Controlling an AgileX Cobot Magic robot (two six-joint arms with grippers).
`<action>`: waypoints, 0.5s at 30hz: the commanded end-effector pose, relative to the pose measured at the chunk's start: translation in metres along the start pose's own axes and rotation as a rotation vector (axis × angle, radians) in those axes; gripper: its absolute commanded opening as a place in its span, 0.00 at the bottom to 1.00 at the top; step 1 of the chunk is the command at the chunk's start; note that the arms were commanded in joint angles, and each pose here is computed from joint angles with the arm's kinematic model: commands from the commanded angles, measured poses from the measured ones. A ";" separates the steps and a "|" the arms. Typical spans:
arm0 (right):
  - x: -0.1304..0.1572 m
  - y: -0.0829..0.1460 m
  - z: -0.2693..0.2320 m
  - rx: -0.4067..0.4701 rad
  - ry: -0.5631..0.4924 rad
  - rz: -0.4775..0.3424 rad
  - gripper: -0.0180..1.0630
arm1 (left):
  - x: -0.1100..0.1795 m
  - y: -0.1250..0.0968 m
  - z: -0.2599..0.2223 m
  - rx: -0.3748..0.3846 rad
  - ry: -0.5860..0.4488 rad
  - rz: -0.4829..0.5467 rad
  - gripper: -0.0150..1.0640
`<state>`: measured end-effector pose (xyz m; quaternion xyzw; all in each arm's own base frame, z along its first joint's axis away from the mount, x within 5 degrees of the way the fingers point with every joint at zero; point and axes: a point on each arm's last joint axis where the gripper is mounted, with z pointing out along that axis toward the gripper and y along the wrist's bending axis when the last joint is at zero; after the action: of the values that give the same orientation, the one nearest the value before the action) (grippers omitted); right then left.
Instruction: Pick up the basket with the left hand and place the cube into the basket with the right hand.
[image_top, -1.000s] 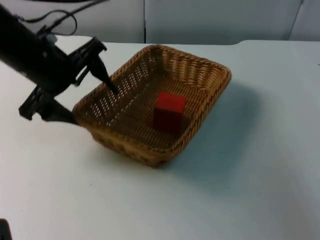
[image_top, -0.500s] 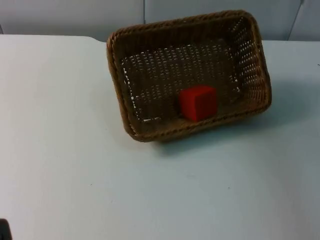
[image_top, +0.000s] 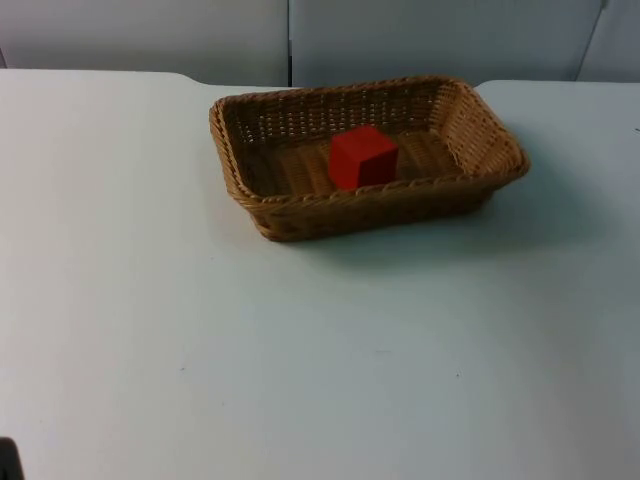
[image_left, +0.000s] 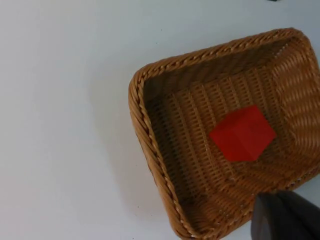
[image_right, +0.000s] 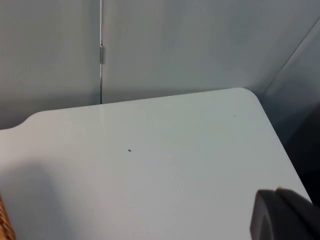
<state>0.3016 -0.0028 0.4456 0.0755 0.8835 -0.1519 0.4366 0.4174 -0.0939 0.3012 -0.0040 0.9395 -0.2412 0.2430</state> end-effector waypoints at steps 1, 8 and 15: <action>-0.002 -0.001 -0.003 -0.018 -0.014 0.022 0.01 | 0.002 -0.002 0.007 0.021 0.015 0.014 0.01; -0.002 0.001 -0.002 -0.034 -0.006 0.032 0.01 | 0.015 -0.001 0.014 0.056 0.171 0.119 0.01; -0.002 0.001 -0.002 -0.034 -0.006 0.032 0.01 | 0.018 -0.001 0.014 0.062 0.201 0.116 0.01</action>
<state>0.3017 0.0001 0.4442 0.0787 0.8877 -0.1325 0.4339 0.4096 -0.1003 0.2817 0.0761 0.9511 -0.2498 0.1647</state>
